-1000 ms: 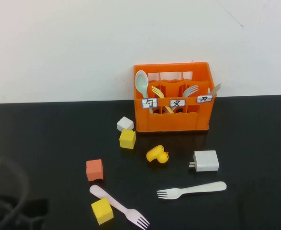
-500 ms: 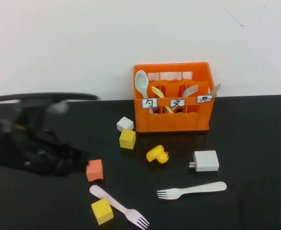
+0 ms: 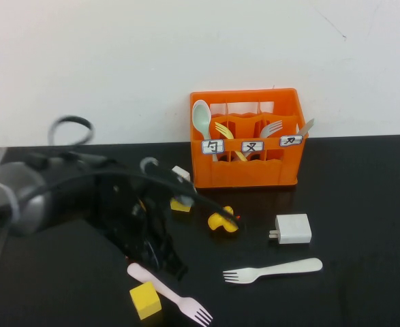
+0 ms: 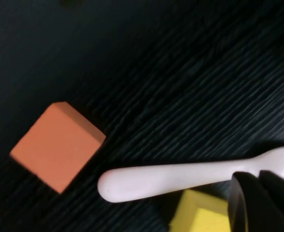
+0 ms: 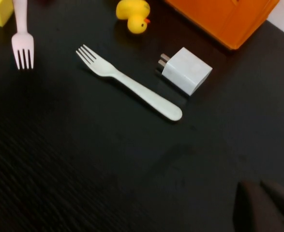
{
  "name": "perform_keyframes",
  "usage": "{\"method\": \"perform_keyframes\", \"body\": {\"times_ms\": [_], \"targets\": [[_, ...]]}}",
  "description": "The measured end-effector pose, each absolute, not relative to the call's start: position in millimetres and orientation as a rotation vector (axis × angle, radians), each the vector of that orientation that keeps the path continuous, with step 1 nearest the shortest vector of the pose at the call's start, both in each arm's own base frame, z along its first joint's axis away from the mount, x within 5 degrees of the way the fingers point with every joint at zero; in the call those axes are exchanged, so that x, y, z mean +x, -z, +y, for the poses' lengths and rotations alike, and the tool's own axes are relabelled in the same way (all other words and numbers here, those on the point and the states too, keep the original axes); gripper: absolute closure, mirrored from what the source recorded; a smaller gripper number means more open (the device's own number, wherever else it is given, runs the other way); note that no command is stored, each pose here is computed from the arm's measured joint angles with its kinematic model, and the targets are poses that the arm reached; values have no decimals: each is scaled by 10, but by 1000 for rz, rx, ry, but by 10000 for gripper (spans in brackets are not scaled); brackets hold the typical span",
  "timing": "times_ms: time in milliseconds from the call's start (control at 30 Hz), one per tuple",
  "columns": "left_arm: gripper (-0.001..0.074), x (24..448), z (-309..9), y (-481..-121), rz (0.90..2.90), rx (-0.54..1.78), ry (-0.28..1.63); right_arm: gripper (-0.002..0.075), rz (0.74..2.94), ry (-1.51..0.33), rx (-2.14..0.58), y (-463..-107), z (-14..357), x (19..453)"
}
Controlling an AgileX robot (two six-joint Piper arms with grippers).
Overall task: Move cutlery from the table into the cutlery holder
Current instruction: Pick up the fork
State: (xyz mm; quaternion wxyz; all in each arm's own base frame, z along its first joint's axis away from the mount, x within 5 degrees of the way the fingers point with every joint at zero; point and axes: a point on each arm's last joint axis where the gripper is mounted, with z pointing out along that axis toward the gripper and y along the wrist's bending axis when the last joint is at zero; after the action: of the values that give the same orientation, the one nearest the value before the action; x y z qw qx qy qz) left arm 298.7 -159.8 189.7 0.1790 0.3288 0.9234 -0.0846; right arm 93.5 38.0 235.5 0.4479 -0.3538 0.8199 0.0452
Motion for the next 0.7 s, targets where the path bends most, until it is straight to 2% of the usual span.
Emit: {"method": "perform_keyframes", "body": {"times_ms": [67, 167, 433, 533, 700], "targets": [[695, 2991, -1639, -1777, 2605, 1044, 181, 728, 2028, -113, -873, -2356, 380, 936], [601, 3002, -1684, -1636, 2571, 1197, 106, 728, 2025, -113, -869, -2360, 380, 939], [353, 3064, -1653, -1413, 2532, 1419, -60, 728, 2022, -118, -863, -2363, 383, 940], [316, 3068, -1635, -1404, 2520, 1460, -94, 728, 2022, -119, -862, -2364, 383, 940], [303, 3073, -1651, -1345, 2498, 1530, -109, 728, 2023, -126, -857, -2361, 387, 939]]}}
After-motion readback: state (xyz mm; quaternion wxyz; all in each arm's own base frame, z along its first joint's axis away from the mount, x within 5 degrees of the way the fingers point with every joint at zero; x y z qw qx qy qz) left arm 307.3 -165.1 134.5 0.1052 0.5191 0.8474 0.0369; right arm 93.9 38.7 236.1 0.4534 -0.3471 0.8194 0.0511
